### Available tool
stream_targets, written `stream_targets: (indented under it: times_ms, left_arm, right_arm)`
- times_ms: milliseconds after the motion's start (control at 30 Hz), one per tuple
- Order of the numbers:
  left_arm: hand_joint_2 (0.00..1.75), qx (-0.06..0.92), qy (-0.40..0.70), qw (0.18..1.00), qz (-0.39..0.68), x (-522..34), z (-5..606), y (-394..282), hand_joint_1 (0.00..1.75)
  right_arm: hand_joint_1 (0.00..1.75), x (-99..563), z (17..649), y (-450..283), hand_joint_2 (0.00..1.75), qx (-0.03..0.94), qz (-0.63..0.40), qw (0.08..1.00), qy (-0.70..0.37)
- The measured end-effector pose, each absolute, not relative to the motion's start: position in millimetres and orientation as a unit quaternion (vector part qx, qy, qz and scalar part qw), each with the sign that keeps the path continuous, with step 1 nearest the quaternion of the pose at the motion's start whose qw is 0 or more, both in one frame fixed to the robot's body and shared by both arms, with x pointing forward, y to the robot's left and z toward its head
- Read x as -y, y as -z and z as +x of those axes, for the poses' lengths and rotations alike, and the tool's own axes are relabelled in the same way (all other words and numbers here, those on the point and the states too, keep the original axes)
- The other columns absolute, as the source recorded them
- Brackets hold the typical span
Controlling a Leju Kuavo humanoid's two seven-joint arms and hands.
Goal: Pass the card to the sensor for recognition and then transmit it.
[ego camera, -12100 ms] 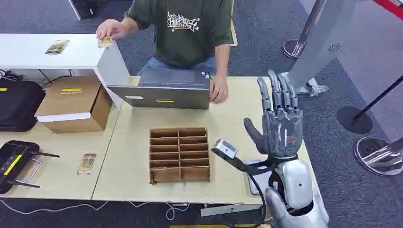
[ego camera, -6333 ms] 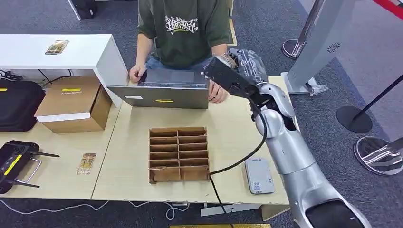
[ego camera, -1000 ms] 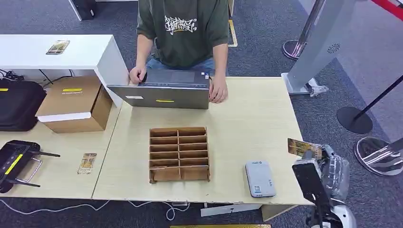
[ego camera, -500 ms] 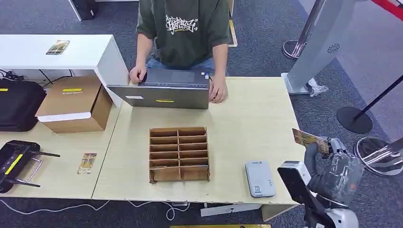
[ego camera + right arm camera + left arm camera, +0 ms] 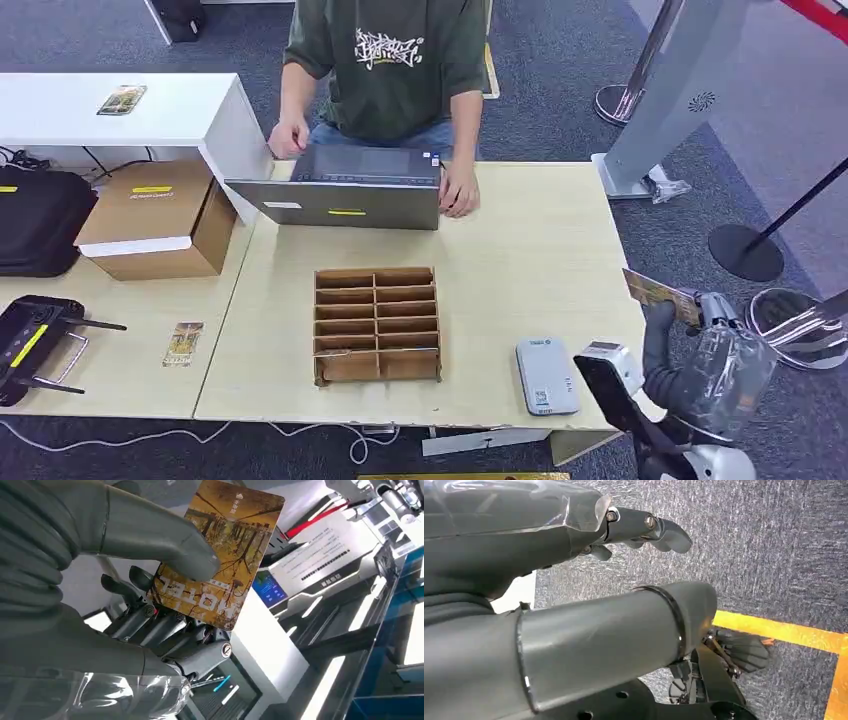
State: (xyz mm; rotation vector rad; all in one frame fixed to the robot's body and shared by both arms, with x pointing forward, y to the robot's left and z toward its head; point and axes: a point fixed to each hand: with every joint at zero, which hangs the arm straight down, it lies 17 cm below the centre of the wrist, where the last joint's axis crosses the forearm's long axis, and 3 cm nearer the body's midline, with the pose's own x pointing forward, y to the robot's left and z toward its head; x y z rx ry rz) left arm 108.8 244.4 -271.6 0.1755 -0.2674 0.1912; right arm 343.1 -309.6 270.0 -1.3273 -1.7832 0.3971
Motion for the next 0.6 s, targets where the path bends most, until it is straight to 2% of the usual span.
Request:
stream_targets:
  times_ms: [600]
  left_arm:
    - [0.00,0.133,-0.087,0.983,0.088,-244.0,111.2,271.3,0.00]
  right_arm:
    - [1.75,300.4,354.5,-277.3,1.75,0.699,-0.563,0.395,-0.194]
